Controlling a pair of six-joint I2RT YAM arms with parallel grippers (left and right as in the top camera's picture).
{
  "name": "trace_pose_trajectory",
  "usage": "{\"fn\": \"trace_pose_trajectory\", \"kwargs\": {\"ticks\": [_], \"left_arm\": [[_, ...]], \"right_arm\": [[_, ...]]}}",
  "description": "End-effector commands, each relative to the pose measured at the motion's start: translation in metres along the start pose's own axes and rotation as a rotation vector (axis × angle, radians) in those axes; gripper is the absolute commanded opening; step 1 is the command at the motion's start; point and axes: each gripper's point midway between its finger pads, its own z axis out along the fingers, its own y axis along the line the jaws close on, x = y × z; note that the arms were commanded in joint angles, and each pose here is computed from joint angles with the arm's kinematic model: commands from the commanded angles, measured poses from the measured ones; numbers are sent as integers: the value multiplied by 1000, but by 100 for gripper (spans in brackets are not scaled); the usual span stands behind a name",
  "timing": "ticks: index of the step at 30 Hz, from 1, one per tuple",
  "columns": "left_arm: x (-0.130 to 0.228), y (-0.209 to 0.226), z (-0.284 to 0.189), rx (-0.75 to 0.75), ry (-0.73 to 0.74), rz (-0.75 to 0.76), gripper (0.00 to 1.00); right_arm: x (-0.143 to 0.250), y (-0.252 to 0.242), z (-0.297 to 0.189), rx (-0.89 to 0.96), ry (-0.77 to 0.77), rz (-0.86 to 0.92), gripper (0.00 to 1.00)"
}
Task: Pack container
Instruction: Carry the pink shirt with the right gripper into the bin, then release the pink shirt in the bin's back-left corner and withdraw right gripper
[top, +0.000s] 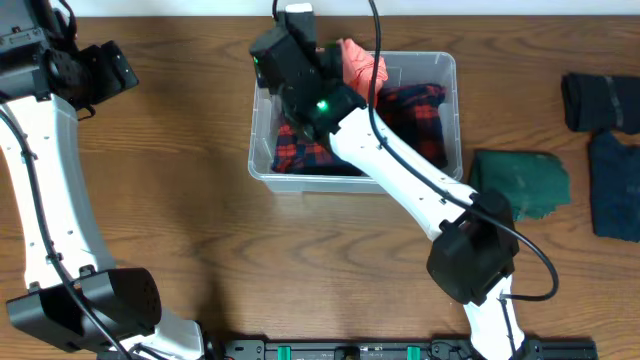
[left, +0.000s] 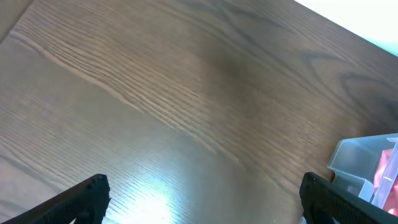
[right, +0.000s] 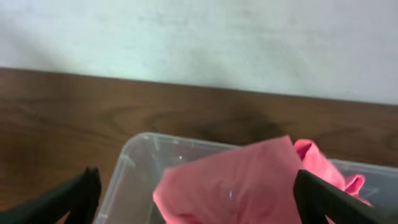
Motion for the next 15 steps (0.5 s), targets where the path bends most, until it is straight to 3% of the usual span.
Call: {"fn": "trace_pose_trajectory", "kwargs": {"ticks": [1, 4, 5, 7, 11, 15], "left_arm": [[0, 3, 0, -11, 1, -1, 98], [0, 3, 0, -11, 1, -1, 98], [0, 3, 0, -11, 1, -1, 98], [0, 3, 0, -11, 1, -1, 98], [0, 3, 0, -11, 1, -1, 98], [0, 3, 0, -11, 1, -1, 98]], "right_arm": [[-8, -12, 0, 23, -3, -28, 92], [2, -24, 9, 33, 38, -35, 80], [6, -28, 12, 36, 52, -38, 71], [13, -39, 20, 44, 80, -38, 43], [26, -54, 36, 37, 141, -30, 14], [42, -65, 54, 11, 204, -18, 1]]}}
